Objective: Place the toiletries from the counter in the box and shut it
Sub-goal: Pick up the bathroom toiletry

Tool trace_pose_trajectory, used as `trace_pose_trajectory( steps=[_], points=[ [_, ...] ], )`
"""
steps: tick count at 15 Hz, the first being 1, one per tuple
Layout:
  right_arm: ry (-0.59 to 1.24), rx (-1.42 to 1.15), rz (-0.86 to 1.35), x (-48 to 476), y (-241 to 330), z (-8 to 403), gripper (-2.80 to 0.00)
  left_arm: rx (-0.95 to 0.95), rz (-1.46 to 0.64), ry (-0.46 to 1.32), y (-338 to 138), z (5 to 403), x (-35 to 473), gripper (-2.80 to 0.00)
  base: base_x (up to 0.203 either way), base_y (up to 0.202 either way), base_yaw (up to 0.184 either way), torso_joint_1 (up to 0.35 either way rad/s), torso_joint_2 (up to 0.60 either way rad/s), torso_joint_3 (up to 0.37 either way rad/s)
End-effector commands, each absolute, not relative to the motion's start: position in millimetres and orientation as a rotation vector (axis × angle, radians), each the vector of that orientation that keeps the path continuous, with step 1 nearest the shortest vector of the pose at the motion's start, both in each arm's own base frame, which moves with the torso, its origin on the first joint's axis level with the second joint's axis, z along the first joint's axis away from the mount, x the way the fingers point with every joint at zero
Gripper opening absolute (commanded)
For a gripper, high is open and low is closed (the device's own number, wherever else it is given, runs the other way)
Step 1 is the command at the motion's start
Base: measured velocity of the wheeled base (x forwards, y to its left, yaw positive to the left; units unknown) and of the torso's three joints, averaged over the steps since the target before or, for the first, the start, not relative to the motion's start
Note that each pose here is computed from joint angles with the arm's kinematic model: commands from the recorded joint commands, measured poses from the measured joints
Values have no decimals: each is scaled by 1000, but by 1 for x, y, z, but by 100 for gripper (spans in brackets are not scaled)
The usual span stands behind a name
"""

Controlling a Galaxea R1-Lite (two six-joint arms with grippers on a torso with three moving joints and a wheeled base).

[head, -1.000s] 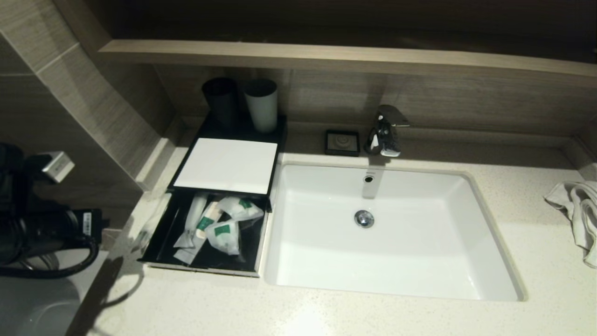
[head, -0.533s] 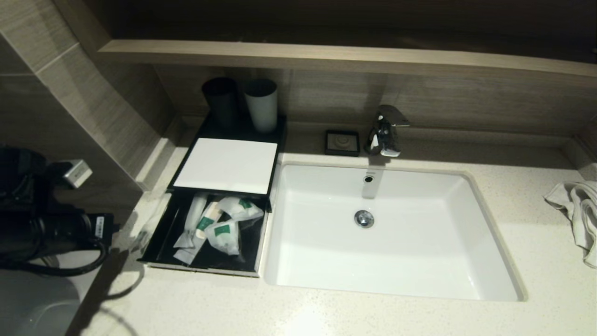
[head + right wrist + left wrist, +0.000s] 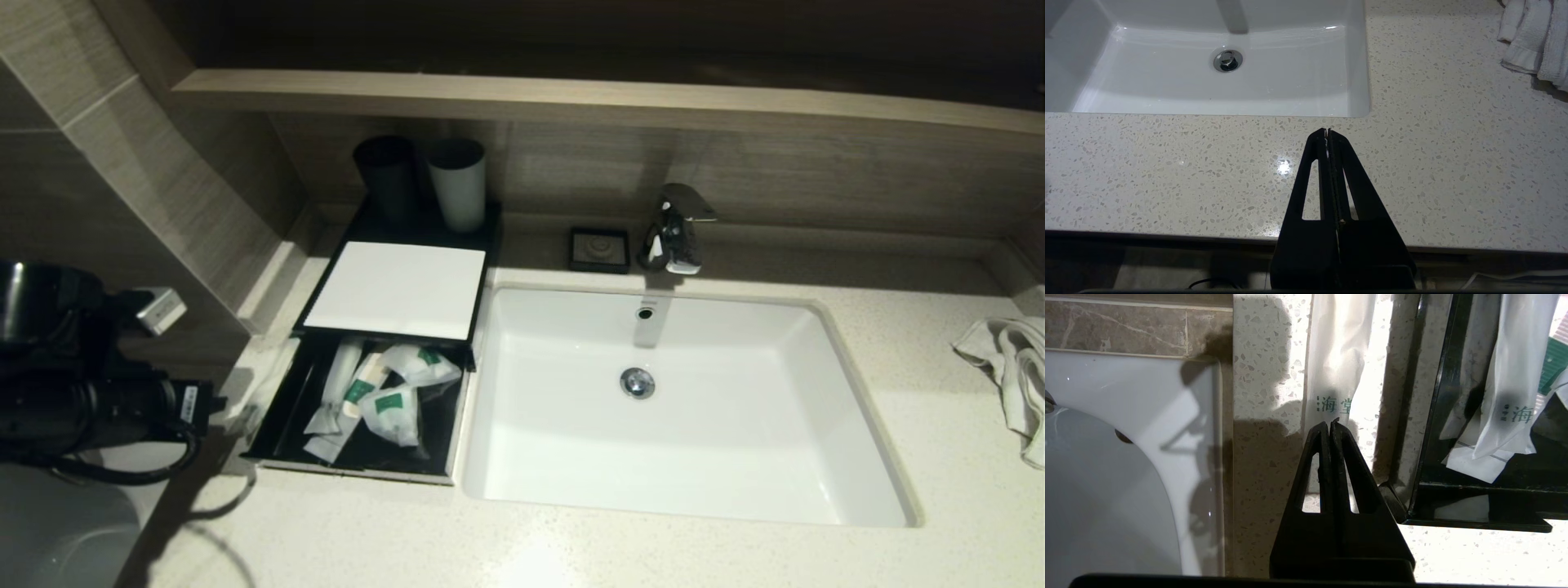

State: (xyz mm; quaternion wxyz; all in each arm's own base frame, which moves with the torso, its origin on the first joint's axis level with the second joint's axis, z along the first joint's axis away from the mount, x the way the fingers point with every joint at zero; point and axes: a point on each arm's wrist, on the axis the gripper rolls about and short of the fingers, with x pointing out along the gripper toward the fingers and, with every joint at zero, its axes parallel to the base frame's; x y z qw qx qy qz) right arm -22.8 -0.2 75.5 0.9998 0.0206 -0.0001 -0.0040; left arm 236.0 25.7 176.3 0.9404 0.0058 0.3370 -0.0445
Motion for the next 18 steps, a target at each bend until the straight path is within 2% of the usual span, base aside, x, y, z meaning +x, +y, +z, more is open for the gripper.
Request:
trace_pose_trajectory(
  steps=[1,7,8,18],
  points=[
    [0,41,-8,-23,0,75,-280,24,-97,704,26,172,239,-280,0,0,0,0,0,0],
    [0,41,-8,-23,0,75,-280,40,-110,706,26,171,240,-280,0,0,0,0,0,0],
    [0,41,-8,-23,0,75,-280,39,-110,712,26,170,240,0,0,0,0,0,0,0],
    [0,41,-8,-23,0,75,-280,64,-121,739,27,162,245,0,0,0,0,0,0,0]
  ],
)
